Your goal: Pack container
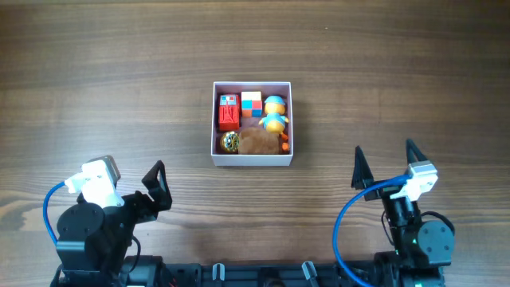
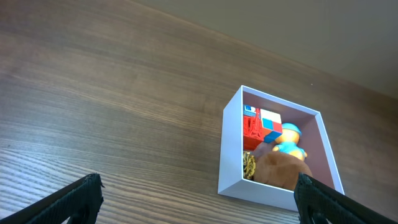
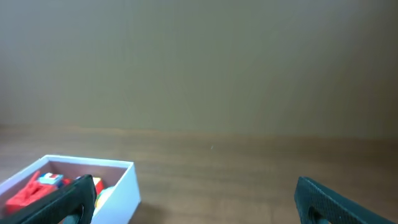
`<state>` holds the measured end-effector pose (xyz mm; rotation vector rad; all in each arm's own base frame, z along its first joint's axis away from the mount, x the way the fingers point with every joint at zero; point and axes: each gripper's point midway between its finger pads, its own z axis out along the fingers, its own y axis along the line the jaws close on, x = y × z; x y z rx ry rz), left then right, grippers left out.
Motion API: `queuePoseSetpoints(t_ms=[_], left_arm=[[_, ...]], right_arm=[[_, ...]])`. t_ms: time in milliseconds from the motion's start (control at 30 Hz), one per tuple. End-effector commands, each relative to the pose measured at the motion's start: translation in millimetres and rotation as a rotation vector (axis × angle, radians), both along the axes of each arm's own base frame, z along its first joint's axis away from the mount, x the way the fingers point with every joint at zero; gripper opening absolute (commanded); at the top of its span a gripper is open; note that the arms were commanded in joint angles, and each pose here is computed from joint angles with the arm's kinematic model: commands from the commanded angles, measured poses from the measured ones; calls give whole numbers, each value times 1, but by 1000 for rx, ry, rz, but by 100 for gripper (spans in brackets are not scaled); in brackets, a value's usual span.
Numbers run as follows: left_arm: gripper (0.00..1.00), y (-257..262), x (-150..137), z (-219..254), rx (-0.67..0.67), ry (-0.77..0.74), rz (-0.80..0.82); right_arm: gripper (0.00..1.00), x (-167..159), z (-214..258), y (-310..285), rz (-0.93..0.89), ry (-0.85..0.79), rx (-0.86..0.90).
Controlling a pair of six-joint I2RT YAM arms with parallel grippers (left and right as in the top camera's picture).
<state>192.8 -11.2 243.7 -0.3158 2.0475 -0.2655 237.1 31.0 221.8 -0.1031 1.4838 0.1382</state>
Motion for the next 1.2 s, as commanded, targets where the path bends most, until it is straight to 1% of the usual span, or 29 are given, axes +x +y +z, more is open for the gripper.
queuePoseSetpoints(t_ms=[0, 67, 133, 1000, 1067, 1167], left_arm=[[100, 0, 0, -1, -11, -1, 1], [100, 0, 0, -1, -11, -1, 1], [100, 0, 0, -1, -11, -1, 1], [100, 0, 0, -1, -11, -1, 1], [100, 3, -3, -4, 4, 14, 17], [100, 7, -15, -11, 7, 24, 34]], right_arm=[[100, 4, -13, 4, 13, -47, -74], [100, 6, -34, 5, 20, 22, -71], [100, 7, -45, 5, 22, 67, -66], [100, 7, -45, 5, 21, 67, -67], [100, 7, -45, 5, 21, 67, -67], [100, 7, -45, 5, 21, 67, -66]])
